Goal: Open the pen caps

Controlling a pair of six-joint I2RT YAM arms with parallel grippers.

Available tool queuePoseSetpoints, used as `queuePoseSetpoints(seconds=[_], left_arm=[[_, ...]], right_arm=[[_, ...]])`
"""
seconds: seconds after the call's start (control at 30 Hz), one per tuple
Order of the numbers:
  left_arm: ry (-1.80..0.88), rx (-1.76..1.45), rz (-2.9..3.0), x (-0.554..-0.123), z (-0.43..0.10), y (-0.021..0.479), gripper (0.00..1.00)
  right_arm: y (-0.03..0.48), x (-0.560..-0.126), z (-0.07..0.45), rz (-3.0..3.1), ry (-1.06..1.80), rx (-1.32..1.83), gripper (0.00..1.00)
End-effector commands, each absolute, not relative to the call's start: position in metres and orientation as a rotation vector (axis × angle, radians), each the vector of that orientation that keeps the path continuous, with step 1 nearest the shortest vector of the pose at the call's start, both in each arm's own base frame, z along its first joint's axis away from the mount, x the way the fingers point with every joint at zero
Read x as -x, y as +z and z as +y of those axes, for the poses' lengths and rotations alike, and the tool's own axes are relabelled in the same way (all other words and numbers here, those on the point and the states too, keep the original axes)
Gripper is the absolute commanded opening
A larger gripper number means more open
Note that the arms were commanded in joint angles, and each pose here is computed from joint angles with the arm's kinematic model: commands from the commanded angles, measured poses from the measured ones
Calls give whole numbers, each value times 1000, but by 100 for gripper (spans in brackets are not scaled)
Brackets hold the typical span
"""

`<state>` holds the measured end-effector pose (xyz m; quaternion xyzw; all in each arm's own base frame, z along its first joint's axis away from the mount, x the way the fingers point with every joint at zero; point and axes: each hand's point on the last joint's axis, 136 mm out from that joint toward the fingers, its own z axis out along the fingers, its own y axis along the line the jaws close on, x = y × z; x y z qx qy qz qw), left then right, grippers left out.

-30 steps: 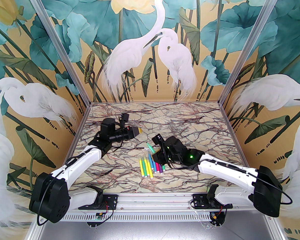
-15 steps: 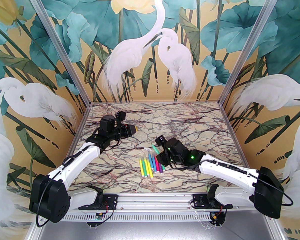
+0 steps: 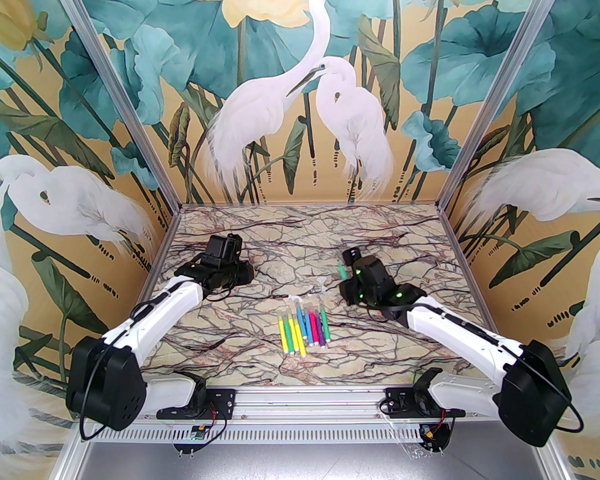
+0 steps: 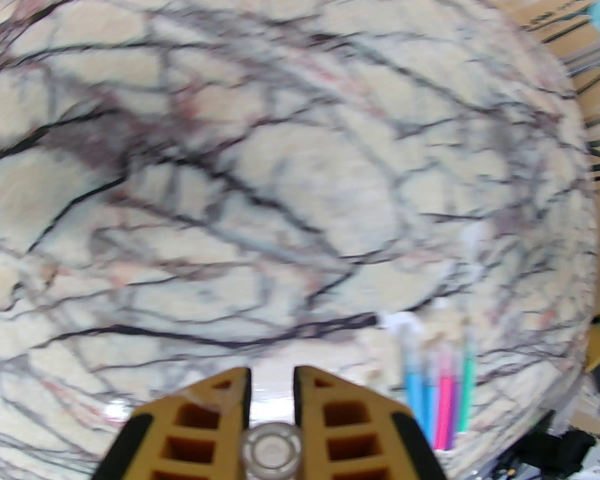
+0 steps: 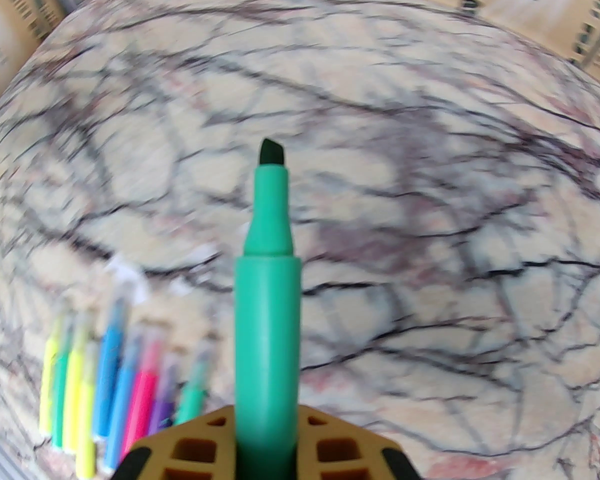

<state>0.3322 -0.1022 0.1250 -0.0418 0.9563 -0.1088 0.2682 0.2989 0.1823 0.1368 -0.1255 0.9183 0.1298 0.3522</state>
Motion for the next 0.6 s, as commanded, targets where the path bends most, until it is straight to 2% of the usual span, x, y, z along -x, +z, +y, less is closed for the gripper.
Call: queuePoseSetpoints(seconds=[0.0, 0.3, 0.57], left_arm=[[-166, 137, 2607, -339, -82, 118, 0], [-60, 212, 2649, -353, -59, 96, 0], [-28, 236, 2747, -359, -47, 60, 0]], right_arm=[[139, -318, 162, 2377, 235, 257, 0], [115, -349, 117, 2430, 108, 89, 0], [89, -367, 98, 2475, 59, 17, 0]])
